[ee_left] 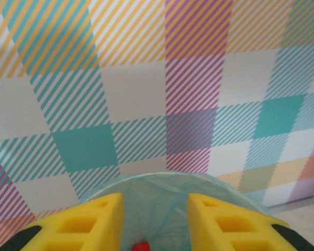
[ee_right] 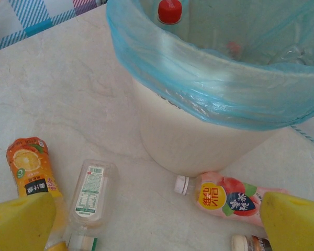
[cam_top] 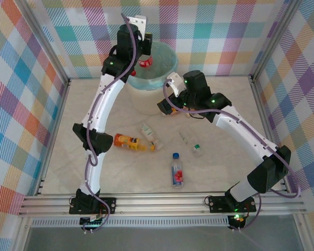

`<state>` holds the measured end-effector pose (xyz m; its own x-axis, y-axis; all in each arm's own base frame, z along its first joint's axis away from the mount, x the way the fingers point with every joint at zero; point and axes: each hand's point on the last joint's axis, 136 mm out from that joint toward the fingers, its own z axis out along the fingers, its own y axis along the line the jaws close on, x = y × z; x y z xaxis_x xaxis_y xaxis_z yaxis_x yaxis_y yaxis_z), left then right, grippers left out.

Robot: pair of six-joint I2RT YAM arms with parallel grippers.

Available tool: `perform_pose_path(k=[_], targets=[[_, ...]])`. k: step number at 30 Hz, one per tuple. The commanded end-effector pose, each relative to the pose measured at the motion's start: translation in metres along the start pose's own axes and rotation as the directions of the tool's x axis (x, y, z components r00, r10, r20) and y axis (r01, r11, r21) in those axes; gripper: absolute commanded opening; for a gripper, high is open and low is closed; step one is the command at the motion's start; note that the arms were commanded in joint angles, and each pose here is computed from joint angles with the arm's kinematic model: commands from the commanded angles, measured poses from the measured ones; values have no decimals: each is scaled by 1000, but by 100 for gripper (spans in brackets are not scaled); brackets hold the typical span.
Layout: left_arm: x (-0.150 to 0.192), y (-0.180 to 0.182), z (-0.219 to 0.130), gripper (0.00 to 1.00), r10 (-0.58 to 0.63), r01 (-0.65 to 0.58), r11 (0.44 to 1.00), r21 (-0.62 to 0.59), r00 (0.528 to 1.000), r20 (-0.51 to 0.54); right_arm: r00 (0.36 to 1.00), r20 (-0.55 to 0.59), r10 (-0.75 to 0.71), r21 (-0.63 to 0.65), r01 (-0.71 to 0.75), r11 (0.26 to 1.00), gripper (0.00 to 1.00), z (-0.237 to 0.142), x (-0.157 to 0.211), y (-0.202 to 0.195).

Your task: Put the plastic bottles in the bin

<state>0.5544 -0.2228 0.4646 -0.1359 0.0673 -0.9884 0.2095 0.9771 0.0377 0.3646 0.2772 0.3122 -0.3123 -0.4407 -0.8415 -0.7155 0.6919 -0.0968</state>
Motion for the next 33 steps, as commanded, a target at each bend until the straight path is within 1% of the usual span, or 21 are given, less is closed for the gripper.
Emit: perform_pose_path(k=[1, 7, 12, 17, 19, 20, 22, 24, 26, 31, 33], targets=[[27, -3, -11, 0, 50, -46, 998, 36, 990, -130, 1000, 15, 16, -11, -15, 1000, 100, -5, -8, -1], [55, -15, -6, 0, 72, -52, 994, 98, 974, -213, 999, 9, 30, -27, -30, 999, 100, -2, -6, 2], [91, -27, 16, 0, 113, -75, 987, 145, 954, -277, 999, 1, 38, -31, -38, 999, 99, -2, -4, 3], [119, -34, 38, 8, 124, -78, 984, 158, 943, -307, 999, -10, 40, -31, -41, 999, 100, -1, -1, 3], [128, -35, 45, 18, 123, -78, 986, 150, 940, -318, 999, -15, 40, -29, -40, 999, 100, -1, 0, 2], [130, -35, 47, 27, 121, -77, 986, 148, 940, -320, 999, -17, 40, -29, -40, 999, 100, -1, 0, 3], [132, -34, 49, 48, 109, -67, 988, 140, 941, -321, 999, -18, 37, -28, -37, 999, 100, -1, 1, 2], [125, -32, 48, 64, 86, -49, 991, 126, 948, -307, 999, -20, 35, -27, -36, 999, 100, 0, 1, 2], [115, -31, 45, 71, 66, -31, 992, 123, 956, -286, 999, -19, 34, -26, -34, 999, 100, 0, 1, 2], [81, -26, 32, 75, 15, 11, 993, 115, 976, -218, 999, -13, 33, -27, -33, 999, 100, 0, -3, 2], [64, -25, 22, 81, -12, 35, 992, 121, 983, -185, 999, -15, 37, -25, -37, 999, 100, 0, -2, 1]])
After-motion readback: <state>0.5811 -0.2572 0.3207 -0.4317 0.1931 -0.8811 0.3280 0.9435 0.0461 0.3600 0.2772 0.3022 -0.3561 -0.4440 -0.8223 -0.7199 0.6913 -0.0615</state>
